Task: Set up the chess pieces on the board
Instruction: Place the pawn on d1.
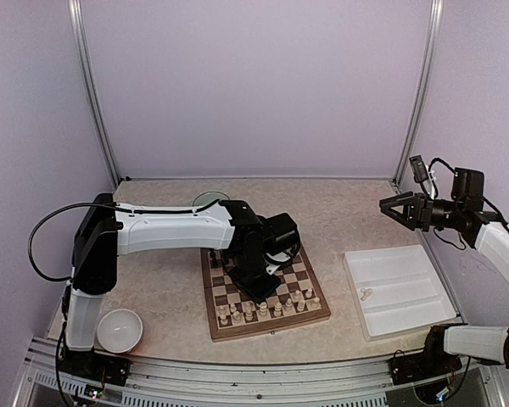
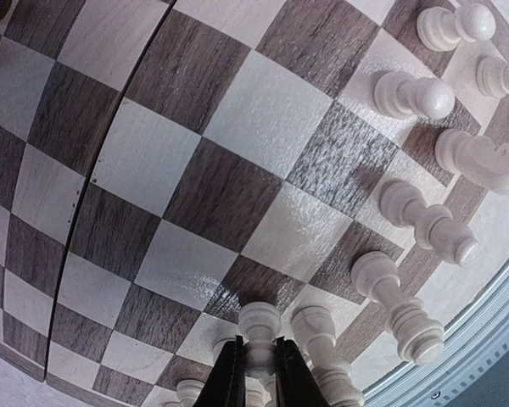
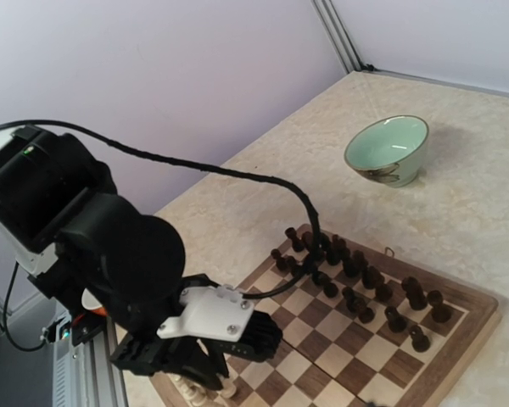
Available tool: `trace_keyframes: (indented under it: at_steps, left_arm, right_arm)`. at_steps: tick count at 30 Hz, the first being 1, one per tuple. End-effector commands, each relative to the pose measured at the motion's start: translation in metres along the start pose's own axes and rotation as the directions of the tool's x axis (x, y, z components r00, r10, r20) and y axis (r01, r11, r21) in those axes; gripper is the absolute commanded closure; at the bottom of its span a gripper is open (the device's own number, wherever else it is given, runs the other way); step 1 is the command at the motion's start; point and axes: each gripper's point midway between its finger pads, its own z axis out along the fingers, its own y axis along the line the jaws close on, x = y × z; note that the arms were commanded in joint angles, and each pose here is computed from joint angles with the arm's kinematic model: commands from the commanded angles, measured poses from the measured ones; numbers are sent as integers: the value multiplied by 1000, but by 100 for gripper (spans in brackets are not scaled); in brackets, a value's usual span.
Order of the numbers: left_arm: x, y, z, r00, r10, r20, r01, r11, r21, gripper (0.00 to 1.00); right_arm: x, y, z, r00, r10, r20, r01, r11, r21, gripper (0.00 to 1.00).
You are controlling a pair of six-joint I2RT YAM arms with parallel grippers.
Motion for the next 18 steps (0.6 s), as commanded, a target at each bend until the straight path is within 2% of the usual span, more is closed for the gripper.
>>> trace_keyframes:
  at_steps: [1,8,18]
  left_arm:
    - [-2,2,4,1000,9,3,-9,1000,-1,85]
    - [-3,2,5,1000,8,7,-8,1000,1,82]
    - [-6,3,3,1000,8,20,-7,1000,-6,81]
  right_arm:
    - [-2,3,-4,1000,-27,13,27,1000,2,46]
    - [-2,3,-4,1000,-27,13,27,1000,4,46]
    - [-1,1,-5,999,-29,14,29,1000,10,46]
